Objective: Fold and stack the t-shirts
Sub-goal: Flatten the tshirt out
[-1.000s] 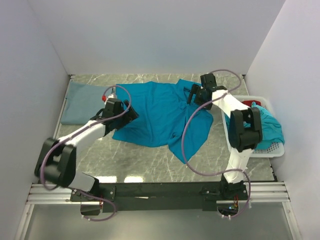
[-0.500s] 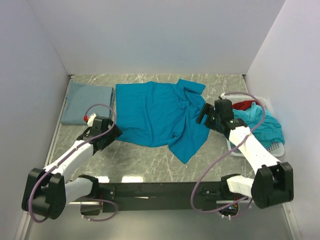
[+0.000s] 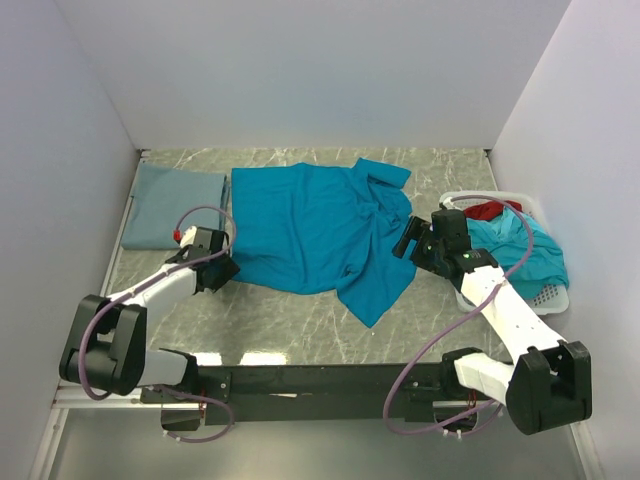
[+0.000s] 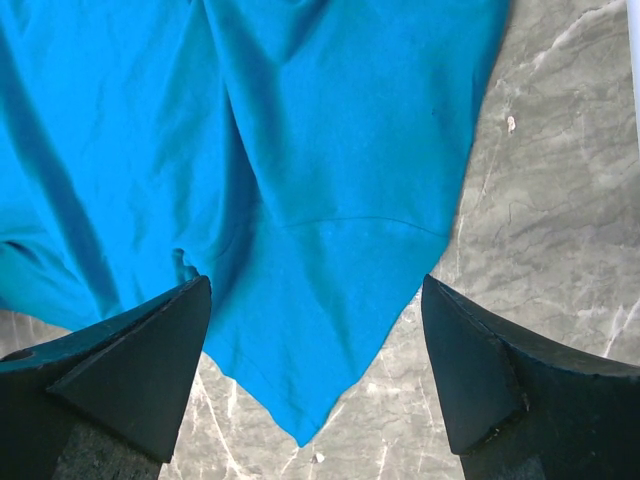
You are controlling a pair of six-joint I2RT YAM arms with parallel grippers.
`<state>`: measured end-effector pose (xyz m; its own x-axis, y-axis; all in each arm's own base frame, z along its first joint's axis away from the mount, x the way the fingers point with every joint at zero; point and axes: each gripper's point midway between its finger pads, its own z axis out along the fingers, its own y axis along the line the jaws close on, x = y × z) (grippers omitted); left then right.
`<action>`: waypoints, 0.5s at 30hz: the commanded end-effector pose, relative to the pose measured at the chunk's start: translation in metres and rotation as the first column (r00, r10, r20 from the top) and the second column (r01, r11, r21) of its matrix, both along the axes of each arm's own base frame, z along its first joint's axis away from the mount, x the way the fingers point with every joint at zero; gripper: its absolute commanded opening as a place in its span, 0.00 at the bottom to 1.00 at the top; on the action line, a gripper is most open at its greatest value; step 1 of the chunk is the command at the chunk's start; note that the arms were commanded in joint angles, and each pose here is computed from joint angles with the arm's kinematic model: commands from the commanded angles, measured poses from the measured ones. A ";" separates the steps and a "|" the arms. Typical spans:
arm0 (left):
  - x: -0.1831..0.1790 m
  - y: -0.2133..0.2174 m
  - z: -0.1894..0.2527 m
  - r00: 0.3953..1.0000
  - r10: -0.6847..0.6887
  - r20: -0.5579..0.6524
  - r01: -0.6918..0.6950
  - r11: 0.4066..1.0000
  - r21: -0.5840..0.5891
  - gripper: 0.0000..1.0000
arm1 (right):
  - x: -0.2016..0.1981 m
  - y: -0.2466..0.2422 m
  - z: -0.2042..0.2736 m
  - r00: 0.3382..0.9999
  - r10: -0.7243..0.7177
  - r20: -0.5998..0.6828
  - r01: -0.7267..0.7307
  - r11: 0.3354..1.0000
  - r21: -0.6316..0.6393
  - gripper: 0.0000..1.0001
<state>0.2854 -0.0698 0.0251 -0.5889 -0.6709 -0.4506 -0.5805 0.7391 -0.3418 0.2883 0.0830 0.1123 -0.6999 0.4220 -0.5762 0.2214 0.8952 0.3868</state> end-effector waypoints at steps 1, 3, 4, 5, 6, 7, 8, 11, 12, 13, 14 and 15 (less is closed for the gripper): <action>0.004 -0.004 0.001 1.000 -0.008 -0.003 0.008 1.000 -0.015 0.43 | 0.004 0.003 0.002 1.000 0.002 0.020 -0.003 1.000 0.008 0.91; 0.004 -0.003 -0.003 1.000 -0.008 -0.016 0.008 1.000 -0.007 0.38 | 0.004 0.003 0.001 1.000 0.004 0.018 -0.004 1.000 0.004 0.91; 0.005 -0.003 -0.003 1.000 -0.007 -0.017 0.007 1.000 -0.002 0.36 | 0.004 0.002 0.001 1.000 0.002 0.016 -0.002 1.000 0.004 0.91; 0.006 -0.004 -0.004 1.000 -0.012 -0.020 0.012 1.000 -0.004 0.35 | 0.003 0.002 0.000 1.000 0.002 0.013 -0.002 1.000 0.003 0.91; 0.005 -0.004 -0.007 0.999 -0.016 -0.029 0.015 1.000 -0.002 0.33 | 0.003 0.003 0.001 1.000 0.007 0.016 -0.007 1.000 0.005 0.91; 0.008 -0.005 -0.006 0.999 -0.021 -0.024 0.020 1.000 -0.005 0.32 | 0.002 0.003 0.000 1.000 0.008 0.013 -0.008 1.000 0.005 0.91; 0.009 -0.007 -0.006 0.999 -0.025 -0.024 0.025 1.000 -0.010 0.31 | 0.002 0.003 0.000 1.000 0.011 0.013 -0.011 1.000 0.004 0.91; 0.011 -0.006 -0.010 0.999 -0.016 -0.044 0.016 1.000 -0.001 0.31 | -0.002 0.002 -0.001 1.000 0.015 0.009 -0.015 1.000 0.000 0.91; 0.010 -0.004 -0.013 0.998 -0.011 -0.056 0.011 1.000 0.009 0.32 | -0.003 0.001 0.001 1.000 0.015 0.011 -0.015 1.000 -0.002 0.91; 0.011 -0.003 -0.012 0.998 -0.002 -0.059 0.003 1.000 0.013 0.32 | -0.004 0.001 0.001 1.000 0.016 0.013 -0.016 1.000 -0.005 0.91; 0.011 -0.002 -0.013 0.998 0.001 -0.067 0.000 1.000 0.017 0.32 | -0.005 0.000 0.001 1.000 0.015 0.014 -0.015 1.000 -0.008 0.91; 0.009 -0.002 -0.016 0.997 -0.001 -0.078 0.002 1.000 0.019 0.32 | -0.006 -0.001 0.002 1.000 0.014 0.014 -0.013 1.000 -0.011 0.90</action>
<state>0.3032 -0.0765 0.0212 -0.6016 -0.6686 -0.4371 -0.5797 0.7419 -0.3369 0.2853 0.0830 0.1091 -0.7062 0.4201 -0.5699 0.2219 0.8957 0.3853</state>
